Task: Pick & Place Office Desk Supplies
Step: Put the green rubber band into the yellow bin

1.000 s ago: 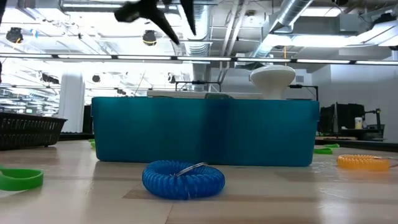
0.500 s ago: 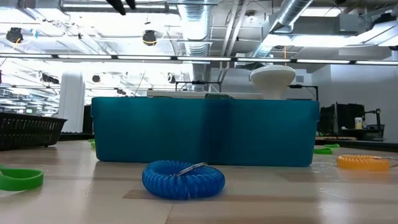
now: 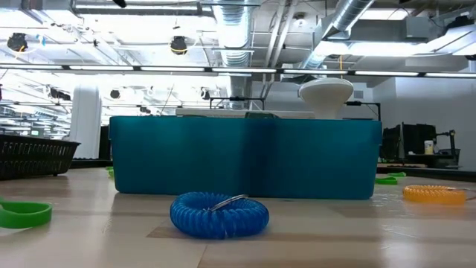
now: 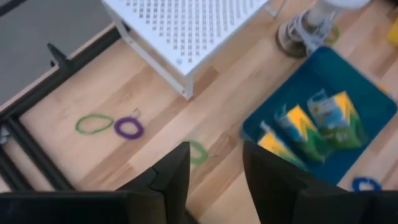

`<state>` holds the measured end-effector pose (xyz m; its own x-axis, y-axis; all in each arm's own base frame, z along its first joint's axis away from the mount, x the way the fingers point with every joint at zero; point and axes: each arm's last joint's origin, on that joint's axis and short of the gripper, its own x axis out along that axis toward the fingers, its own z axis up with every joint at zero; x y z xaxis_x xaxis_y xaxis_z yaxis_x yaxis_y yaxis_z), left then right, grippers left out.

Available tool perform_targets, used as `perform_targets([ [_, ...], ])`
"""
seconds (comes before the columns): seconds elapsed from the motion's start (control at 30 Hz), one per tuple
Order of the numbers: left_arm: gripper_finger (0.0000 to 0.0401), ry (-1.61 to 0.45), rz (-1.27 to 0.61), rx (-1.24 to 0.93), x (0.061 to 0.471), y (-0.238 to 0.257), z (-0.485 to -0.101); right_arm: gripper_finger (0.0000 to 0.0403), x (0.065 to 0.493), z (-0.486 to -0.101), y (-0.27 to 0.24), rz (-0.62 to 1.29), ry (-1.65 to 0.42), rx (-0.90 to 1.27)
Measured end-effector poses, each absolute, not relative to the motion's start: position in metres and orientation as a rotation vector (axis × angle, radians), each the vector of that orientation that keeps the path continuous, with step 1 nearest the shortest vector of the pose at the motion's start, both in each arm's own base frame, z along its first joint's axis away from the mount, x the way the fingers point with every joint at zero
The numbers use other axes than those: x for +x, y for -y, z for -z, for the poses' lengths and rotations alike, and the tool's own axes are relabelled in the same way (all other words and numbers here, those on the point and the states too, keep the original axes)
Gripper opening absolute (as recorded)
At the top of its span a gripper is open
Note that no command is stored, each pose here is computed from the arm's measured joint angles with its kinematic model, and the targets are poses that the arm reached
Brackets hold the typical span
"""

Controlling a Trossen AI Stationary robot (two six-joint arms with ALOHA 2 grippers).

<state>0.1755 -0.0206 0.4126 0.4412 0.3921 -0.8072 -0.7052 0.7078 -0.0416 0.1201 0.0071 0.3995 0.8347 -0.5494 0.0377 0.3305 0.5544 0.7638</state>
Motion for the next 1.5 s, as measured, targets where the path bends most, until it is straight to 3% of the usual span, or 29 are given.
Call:
perform_targets([
  [0.63, 0.0143, -1.069, -0.237, -0.160, 0.178, 0.029, -0.412, 0.0123, 0.122, -0.402, -0.007, 0.537, 0.327, 0.867],
  [0.93, 0.0143, -1.138, -0.392, -0.403, 0.160, 0.027, -0.399, 0.0123, 0.123, -0.402, -0.007, 0.538, 0.324, 0.864],
  [1.27, 0.0143, -1.245, -0.624, -0.782, 0.132, 0.031, -0.337, 0.0123, 0.123, -0.401, -0.008, 0.531, 0.316, 0.867],
  [1.5, 0.0143, -1.198, -0.711, -1.005, 0.129, 0.037, -0.297, 0.0123, 0.123, -0.401, -0.008, 0.510, 0.308, 0.876],
])
